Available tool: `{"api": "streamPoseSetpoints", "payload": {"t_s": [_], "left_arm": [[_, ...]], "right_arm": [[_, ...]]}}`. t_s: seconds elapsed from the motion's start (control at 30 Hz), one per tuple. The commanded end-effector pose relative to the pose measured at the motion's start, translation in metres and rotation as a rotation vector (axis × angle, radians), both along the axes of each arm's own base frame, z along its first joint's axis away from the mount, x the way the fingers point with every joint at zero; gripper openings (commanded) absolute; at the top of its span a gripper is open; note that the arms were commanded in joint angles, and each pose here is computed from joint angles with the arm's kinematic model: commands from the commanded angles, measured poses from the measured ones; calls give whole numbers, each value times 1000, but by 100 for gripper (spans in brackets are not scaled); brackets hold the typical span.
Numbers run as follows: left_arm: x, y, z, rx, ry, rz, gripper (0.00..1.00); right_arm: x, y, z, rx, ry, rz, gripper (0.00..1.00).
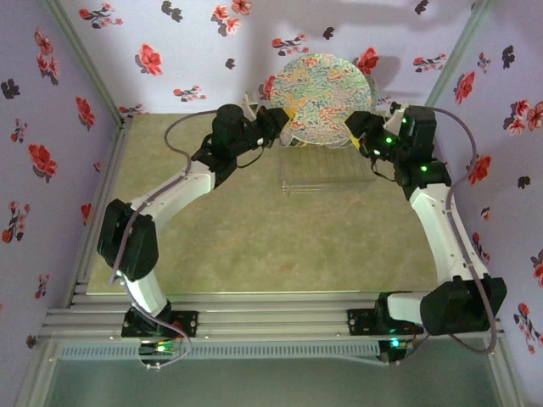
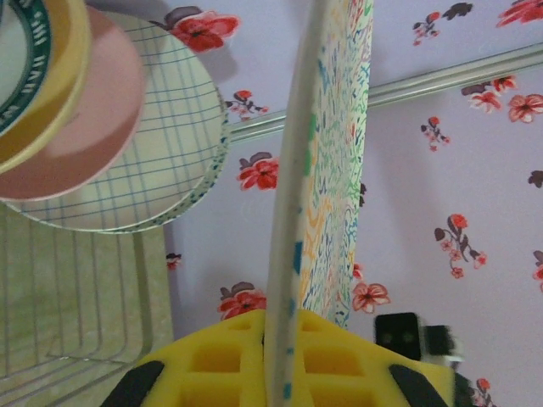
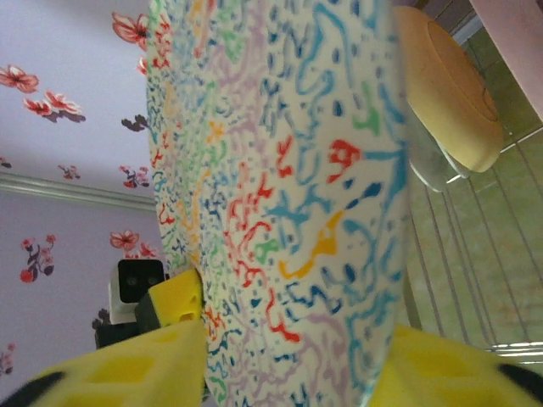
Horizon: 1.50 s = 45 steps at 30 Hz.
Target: Unload the plates from the dish rack
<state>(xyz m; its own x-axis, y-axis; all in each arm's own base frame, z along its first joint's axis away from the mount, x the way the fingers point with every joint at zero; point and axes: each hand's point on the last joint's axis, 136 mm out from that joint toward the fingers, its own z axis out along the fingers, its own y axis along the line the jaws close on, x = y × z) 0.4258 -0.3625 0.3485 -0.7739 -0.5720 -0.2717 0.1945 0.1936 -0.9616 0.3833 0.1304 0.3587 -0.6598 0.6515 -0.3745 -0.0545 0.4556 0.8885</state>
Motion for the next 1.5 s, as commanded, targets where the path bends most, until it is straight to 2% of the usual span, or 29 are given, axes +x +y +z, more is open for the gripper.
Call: {"api": "streamPoseSetpoints", "payload": {"t_s": [0.0,0.2,0.4,0.5,0.57,0.67,0.8,0.83,0.97,1.13,1.47], "left_arm": [[3,27,26,-25,-81,35,0],[14,86,9,-35,-38,134,0],[28,173,-40,-19,45,316,0],[34,212,-69,-7,87,406,0],[38,232,-87,-2,105,458,0],[46,254,-114,9,132,522,0],[60,263,-145,1,155,551,0],[65,263,-153,-2,166,554,0],[80,264,-172,5,178,570,0],[95,262,-195,40,201,568,0],[117,260,-227,73,238,563,0]], "right_arm": [[-14,-7,36,-151,-170,-26,63],[-45,6,59,-511,-438,-15,78],[-78,72,46,-912,-662,208,86],[-82,100,32,-997,-681,298,86],[-80,114,33,-980,-690,291,86],[-75,132,39,-877,-708,277,87],[-65,153,31,-800,-651,310,87],[-64,158,29,-792,-641,330,90],[-57,165,28,-786,-642,325,99],[-48,161,26,-802,-642,273,99],[-46,166,12,-828,-607,309,99]]}}
